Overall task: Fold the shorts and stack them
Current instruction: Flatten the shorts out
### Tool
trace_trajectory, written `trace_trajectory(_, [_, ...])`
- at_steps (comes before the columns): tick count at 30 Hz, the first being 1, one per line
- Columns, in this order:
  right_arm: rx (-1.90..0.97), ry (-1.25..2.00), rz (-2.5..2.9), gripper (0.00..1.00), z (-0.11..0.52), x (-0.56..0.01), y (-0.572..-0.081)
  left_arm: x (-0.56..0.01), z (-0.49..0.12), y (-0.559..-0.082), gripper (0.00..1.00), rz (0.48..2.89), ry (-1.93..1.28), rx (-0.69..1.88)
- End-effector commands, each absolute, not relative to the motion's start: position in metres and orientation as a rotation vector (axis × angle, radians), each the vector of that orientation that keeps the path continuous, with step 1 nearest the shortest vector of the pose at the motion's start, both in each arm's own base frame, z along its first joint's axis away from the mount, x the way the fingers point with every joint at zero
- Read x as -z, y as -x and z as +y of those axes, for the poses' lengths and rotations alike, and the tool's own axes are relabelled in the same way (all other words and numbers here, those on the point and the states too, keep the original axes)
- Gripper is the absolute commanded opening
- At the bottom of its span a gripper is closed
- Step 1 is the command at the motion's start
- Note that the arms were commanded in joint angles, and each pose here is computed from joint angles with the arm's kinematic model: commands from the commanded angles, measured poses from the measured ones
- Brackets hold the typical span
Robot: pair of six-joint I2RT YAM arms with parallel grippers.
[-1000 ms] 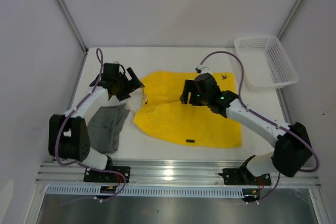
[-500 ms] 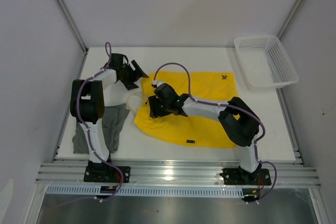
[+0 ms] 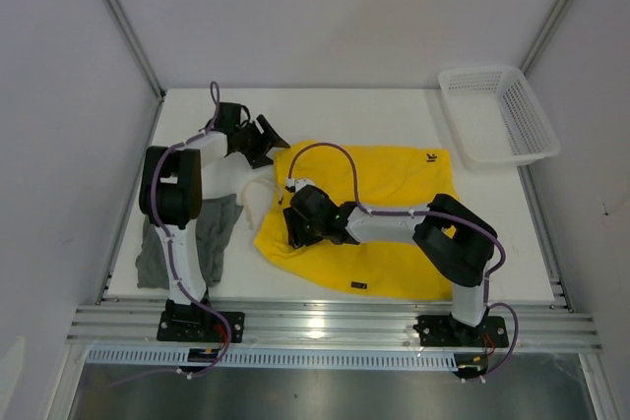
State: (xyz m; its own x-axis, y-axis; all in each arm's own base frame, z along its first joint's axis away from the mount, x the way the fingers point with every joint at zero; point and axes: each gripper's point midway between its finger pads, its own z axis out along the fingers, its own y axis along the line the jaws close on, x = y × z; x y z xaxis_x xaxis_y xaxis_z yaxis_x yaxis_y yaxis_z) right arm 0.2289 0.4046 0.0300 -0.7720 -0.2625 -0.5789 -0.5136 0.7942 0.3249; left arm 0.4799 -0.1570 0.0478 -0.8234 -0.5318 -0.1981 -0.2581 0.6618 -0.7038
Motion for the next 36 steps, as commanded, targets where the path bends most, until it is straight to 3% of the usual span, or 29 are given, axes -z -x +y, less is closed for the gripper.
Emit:
trace_trajectory(1, [-0.571, 0.578, 2.48, 0.5, 0.388, -0.03, -0.225, -0.074, -0.166, -0.49, 0.75, 2.418, 0.568, 1.032])
trace_trajectory(17, [-0.594, 0.579, 2.461, 0.49, 0.399, -0.033, -0.231, -0.085, -0.161, -0.439, 0.73, 2.426, 0.491, 1.034])
trace_trajectory(30, [-0.608, 0.583, 2.459, 0.49, 0.403, -0.035, -0.231, -0.079, -0.18, -0.443, 0.73, 2.379, 0.42, 1.22])
trace_trajectory(36, [-0.618, 0.581, 2.458, 0.49, 0.405, -0.036, -0.232, -0.06, -0.177, -0.443, 0.72, 2.433, 0.454, 1.19])
